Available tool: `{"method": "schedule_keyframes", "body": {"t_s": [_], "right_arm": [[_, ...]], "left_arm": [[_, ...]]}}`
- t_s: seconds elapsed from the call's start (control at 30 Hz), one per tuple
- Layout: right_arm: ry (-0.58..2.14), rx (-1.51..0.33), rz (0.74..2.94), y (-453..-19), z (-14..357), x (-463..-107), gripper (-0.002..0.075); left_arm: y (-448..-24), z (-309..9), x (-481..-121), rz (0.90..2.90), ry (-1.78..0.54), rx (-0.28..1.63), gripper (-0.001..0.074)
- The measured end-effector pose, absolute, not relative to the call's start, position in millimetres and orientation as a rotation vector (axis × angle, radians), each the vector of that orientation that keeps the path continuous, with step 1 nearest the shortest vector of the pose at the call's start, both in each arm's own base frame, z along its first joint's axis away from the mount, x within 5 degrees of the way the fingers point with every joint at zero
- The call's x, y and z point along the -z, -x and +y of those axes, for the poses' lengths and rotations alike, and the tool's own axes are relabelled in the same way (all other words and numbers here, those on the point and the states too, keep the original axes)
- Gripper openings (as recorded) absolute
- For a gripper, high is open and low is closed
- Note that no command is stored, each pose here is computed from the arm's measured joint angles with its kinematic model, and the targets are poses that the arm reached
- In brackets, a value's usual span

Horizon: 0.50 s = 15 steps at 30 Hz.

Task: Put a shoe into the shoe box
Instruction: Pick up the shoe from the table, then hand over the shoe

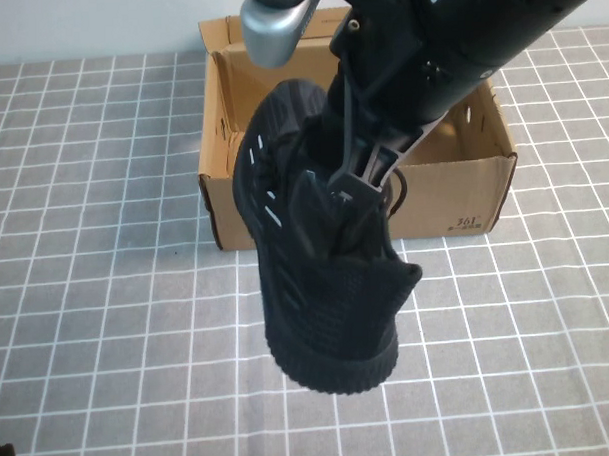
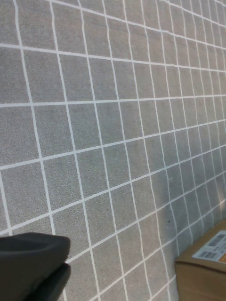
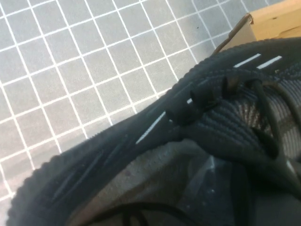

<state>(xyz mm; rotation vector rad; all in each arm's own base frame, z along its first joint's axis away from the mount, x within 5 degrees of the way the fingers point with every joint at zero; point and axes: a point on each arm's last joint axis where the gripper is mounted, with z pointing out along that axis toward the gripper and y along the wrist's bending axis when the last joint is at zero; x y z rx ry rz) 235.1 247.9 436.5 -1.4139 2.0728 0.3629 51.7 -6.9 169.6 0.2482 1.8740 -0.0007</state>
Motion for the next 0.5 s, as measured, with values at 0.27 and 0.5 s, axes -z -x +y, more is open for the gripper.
{"method": "schedule_keyframes", "body": {"t_s": [0.27,0.5], "right_arm": [[1.371,-0.381,2.107,-234.5,247.4,-437.9,-0.0006],[1.332,-0.364,2.137,-236.5,246.5,-436.9,-0.0006]], "left_arm": [[-51.7,-6.9,-169.6,1.874,-0.248,0.001,0.0],[-53.8,-8.0,-177.5,1.791,-0.188,0.052,0.0]]}}
